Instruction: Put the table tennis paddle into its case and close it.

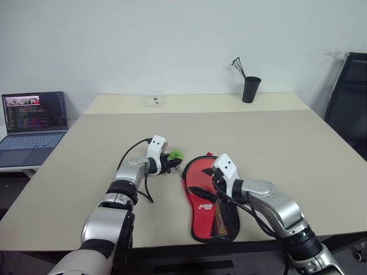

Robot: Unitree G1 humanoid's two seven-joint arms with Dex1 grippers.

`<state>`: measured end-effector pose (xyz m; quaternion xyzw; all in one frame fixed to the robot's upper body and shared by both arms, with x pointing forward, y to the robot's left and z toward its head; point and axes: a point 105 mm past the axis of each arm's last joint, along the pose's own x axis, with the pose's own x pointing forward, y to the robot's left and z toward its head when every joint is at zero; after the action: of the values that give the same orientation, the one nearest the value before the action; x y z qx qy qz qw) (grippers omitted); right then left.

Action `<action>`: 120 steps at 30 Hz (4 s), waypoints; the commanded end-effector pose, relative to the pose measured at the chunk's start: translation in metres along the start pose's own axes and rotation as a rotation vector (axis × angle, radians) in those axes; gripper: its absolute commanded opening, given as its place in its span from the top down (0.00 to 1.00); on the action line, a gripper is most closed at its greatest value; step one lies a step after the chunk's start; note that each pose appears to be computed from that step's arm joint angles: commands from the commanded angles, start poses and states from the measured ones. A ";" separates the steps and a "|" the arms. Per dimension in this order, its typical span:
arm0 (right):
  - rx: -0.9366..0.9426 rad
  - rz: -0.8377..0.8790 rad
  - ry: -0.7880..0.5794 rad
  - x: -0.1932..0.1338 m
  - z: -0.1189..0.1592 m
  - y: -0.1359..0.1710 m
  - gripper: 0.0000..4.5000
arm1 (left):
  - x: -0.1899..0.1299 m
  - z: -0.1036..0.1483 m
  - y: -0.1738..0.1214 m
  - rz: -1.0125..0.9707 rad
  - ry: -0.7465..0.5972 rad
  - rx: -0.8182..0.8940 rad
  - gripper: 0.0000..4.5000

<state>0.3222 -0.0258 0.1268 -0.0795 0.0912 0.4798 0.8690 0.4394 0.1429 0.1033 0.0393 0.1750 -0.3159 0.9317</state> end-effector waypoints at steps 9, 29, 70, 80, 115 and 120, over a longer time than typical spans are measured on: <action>-0.017 -0.085 0.095 0.016 -0.022 -0.020 0.00 | 0.004 0.004 -0.009 -0.019 -0.019 0.037 0.97; 0.052 -0.090 0.260 -0.003 -0.076 -0.012 0.00 | 0.042 0.085 -0.040 0.147 -0.062 0.614 0.97; 0.151 -0.074 0.336 -0.018 -0.107 0.041 0.00 | 0.091 0.112 -0.217 -0.125 -0.261 1.359 0.97; 0.130 -0.073 0.332 -0.012 -0.108 0.037 0.00 | 0.088 0.105 -0.221 -0.229 -0.271 1.276 0.18; -0.076 -0.302 0.070 -0.083 0.016 -0.085 0.00 | 0.019 0.038 -0.098 -0.448 -0.232 0.454 0.01; -0.103 -0.387 0.090 -0.080 0.007 -0.117 0.00 | 0.026 0.029 -0.108 -0.482 -0.179 0.465 0.01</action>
<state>0.3748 -0.1509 0.1483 -0.1473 0.1139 0.3112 0.9319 0.4004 0.0431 0.1117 0.1689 0.0426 -0.5574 0.8118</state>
